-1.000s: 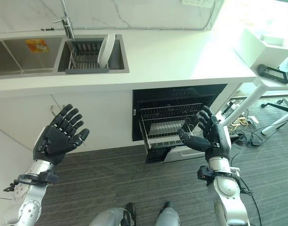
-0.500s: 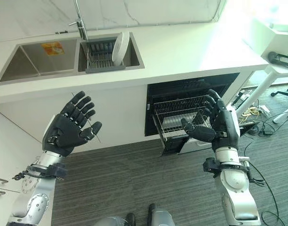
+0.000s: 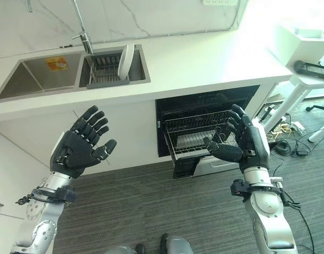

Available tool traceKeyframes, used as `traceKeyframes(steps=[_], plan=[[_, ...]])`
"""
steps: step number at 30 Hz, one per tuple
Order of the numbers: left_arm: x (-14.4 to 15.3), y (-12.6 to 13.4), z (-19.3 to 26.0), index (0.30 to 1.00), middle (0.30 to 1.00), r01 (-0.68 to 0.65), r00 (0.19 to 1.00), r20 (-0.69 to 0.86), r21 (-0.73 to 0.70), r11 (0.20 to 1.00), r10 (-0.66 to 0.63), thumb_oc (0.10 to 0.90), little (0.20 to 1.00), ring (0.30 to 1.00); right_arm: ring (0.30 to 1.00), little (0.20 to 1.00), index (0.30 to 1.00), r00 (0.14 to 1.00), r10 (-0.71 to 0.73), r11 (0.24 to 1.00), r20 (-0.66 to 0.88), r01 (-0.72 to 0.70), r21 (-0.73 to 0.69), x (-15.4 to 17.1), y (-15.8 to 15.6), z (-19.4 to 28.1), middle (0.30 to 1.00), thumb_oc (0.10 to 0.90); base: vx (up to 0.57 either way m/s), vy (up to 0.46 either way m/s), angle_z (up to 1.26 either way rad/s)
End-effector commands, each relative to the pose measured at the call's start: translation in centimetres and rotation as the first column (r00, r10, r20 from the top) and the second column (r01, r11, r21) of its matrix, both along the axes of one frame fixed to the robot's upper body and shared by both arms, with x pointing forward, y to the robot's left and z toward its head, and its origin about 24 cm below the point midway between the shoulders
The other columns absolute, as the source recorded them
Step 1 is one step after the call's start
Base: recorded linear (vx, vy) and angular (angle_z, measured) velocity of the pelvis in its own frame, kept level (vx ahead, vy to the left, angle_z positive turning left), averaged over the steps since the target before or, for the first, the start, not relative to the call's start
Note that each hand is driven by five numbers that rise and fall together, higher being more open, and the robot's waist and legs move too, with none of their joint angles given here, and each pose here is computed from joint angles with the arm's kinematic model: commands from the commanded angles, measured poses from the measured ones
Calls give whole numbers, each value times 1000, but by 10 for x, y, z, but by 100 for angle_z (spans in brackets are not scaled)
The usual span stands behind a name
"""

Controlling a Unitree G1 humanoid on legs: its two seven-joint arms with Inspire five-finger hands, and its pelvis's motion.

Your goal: Place the dishes in the dishwasher.

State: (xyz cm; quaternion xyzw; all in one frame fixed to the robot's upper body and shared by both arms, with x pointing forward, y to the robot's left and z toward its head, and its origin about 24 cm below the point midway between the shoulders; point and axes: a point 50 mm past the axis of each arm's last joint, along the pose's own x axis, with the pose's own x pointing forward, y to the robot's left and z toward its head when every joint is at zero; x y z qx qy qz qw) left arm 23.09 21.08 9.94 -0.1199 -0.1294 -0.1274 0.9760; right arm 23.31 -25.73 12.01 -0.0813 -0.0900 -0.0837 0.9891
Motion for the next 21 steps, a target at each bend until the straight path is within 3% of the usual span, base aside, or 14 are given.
traceKeyframes(steps=[1, 8, 13, 21], plan=[[-2, -1, 51, 900, 900, 30, 952, 305, -58, 998, -11, 800, 900, 900, 900, 900, 900, 961, 47, 997, 274, -26, -78, 6, 2, 57, 900, 800, 90, 196, 40], [-6, 3, 47, 900, 900, 2, 948, 318, -92, 996, 27, 800, 900, 900, 900, 900, 900, 965, 76, 994, 252, -53, -99, 4, -6, 57, 900, 800, 188, 305, -2], [-12, 4, 88, 900, 900, 20, 879, 472, 86, 996, -58, 800, 900, 900, 900, 900, 900, 948, -38, 999, 315, 41, -2, -8, -10, 60, 900, 800, 291, 375, 15], [-8, -12, 107, 900, 900, 93, 841, 507, 210, 973, -190, 800, 900, 900, 900, 900, 900, 924, -50, 998, 380, 37, 42, -4, 8, 62, 900, 800, 183, 295, 30]])
